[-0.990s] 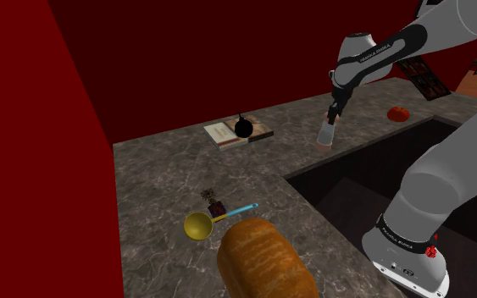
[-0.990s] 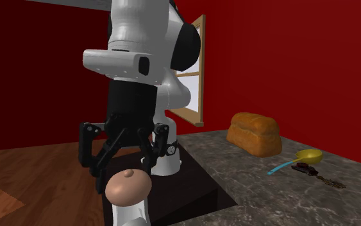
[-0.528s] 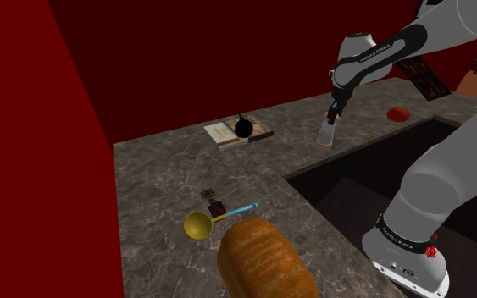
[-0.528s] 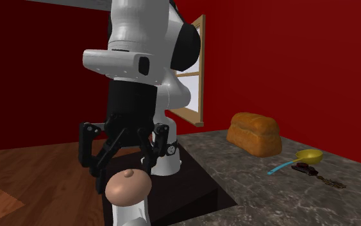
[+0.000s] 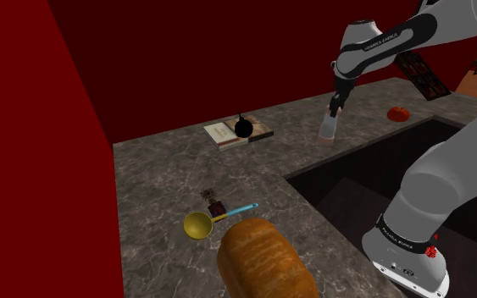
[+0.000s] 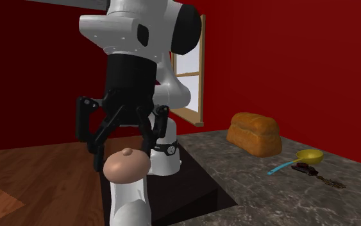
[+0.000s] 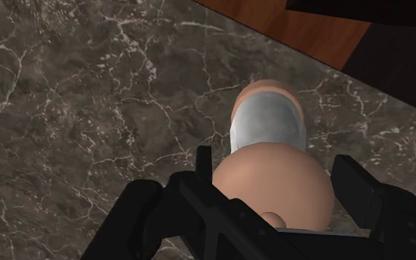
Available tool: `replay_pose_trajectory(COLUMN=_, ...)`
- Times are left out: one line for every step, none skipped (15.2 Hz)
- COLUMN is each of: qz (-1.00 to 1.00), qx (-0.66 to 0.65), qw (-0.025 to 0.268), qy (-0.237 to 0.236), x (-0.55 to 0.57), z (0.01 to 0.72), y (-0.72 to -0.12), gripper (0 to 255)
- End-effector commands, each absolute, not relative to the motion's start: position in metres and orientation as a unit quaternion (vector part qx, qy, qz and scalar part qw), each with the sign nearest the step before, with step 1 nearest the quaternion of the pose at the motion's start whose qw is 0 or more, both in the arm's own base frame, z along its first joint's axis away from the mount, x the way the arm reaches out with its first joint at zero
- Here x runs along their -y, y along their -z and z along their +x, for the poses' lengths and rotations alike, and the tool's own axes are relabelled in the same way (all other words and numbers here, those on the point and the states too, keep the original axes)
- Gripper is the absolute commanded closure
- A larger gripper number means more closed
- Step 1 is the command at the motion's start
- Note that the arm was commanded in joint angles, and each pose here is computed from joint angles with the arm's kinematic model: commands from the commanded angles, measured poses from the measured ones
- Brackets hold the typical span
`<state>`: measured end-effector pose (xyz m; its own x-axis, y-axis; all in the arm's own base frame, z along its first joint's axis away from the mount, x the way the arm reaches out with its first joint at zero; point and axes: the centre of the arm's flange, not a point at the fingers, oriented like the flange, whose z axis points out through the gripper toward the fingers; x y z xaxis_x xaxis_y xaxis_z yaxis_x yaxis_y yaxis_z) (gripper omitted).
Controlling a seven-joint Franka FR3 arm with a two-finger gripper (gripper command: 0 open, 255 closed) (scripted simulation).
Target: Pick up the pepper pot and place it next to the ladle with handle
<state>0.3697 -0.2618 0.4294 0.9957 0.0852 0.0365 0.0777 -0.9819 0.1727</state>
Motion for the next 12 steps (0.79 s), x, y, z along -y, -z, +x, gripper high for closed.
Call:
replay_pose_trajectory(qz=0.995, qx=-0.041, qw=0.086, qy=-0.022, x=0.262, z=0.369, y=-0.44, gripper=255)
replay_pose_trajectory(qz=0.995, qx=-0.041, qw=0.086, qy=-0.022, x=0.262, z=0.369, y=-0.446, gripper=255)
replay_pose_trajectory(qz=0.995, qx=-0.041, qw=0.086, qy=-0.022, x=0.262, z=0.369, y=-0.451, gripper=255)
replay_pose_trajectory(qz=0.995, qx=-0.041, qw=0.086, qy=-0.022, x=0.262, z=0.369, y=-0.456, gripper=255)
replay_pose_trajectory(qz=0.995, qx=-0.041, qw=0.086, qy=-0.022, x=0.262, z=0.369, y=-0.462, gripper=255)
replay_pose_trajectory(qz=0.995, qx=-0.041, qw=0.086, qy=-0.022, x=0.262, z=0.369, y=-0.467, gripper=255)
replay_pose_trajectory(qz=0.995, qx=-0.041, qw=0.086, qy=-0.022, x=0.262, z=0.369, y=-0.472, gripper=255)
replay_pose_trajectory(qz=0.995, qx=-0.041, qw=0.086, qy=-0.022, x=0.262, z=0.369, y=-0.477, gripper=255)
replay_pose_trajectory(qz=0.995, qx=-0.041, qw=0.086, qy=-0.022, x=0.262, z=0.369, y=-0.483, gripper=255)
replay_pose_trajectory(qz=0.995, qx=-0.041, qw=0.086, qy=-0.022, x=0.262, z=0.369, y=-0.488, gripper=255)
replay_pose_trajectory(qz=0.995, qx=-0.041, qw=0.086, qy=-0.022, x=0.262, z=0.369, y=-0.493, gripper=255)
replay_pose_trajectory(qz=0.995, qx=-0.041, qw=0.086, qy=-0.022, x=0.262, z=0.369, y=-0.499, gripper=255)
